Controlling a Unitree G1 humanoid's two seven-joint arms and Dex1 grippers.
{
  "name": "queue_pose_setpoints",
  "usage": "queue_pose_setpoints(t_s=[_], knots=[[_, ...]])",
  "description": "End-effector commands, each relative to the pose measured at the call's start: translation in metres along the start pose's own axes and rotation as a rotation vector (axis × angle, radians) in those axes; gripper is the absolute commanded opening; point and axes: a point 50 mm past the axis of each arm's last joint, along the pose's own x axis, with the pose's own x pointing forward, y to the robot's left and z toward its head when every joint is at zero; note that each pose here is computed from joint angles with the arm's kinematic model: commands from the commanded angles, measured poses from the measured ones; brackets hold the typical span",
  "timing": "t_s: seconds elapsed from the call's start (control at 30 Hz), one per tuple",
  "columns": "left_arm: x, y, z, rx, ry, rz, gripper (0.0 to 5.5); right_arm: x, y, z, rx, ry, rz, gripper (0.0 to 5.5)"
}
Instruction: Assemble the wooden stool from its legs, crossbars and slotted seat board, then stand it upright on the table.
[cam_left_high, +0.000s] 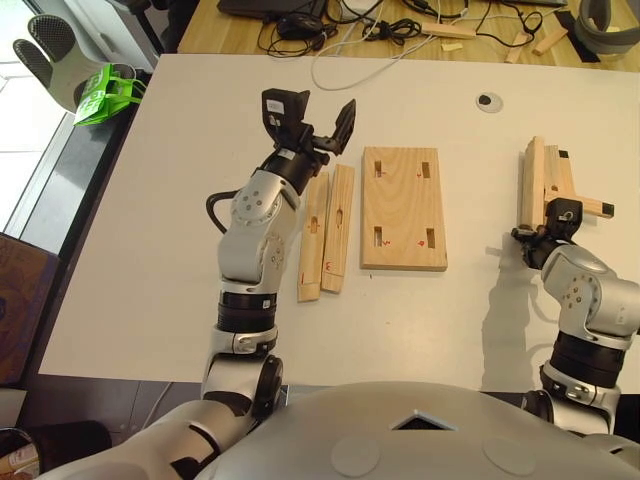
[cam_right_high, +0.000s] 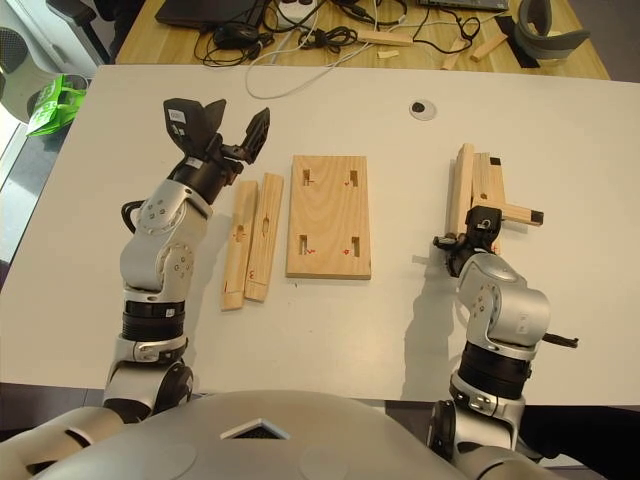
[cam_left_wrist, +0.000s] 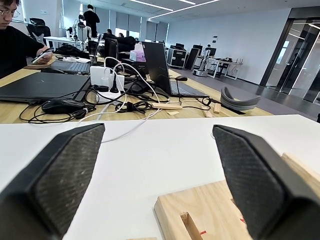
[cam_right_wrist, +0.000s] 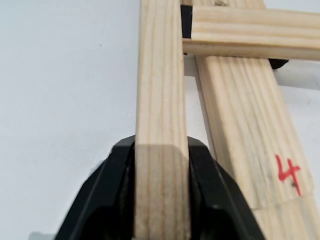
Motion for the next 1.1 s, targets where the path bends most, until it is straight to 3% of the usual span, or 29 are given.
queue_pose_setpoints(t_s=[0.03, 0.23, 0.47, 0.6, 0.77, 1.1], knots=[[0.007, 0.003, 0.004, 0.012, -0.027, 0.014, 4.00, -0.003, 0.003, 0.014, -0.075, -0.098, 0.001, 1.03], [0.011, 0.005, 0.012, 0.011, -0.066, 0.023, 4.00, -0.007, 0.006, 0.040, -0.244, -0.303, -0.010, 1.03], [0.037, -0.006, 0.047, -0.044, -0.098, -0.031, 4.00, -0.007, 0.022, 0.081, -0.690, -0.618, 0.036, 1.03], [0.050, -0.027, 0.066, -0.268, -0.041, -0.172, 4.00, -0.009, 0.037, 0.105, -0.949, -0.805, 0.099, 1.03], [0.054, -0.045, 0.066, -0.649, 0.070, -0.240, 4.00, -0.009, 0.052, 0.130, -1.121, -0.983, 0.109, 1.02], [0.063, -0.044, 0.054, -0.799, 0.144, -0.044, 4.00, -0.012, 0.083, 0.141, -1.275, -1.136, 0.184, 1.02]])
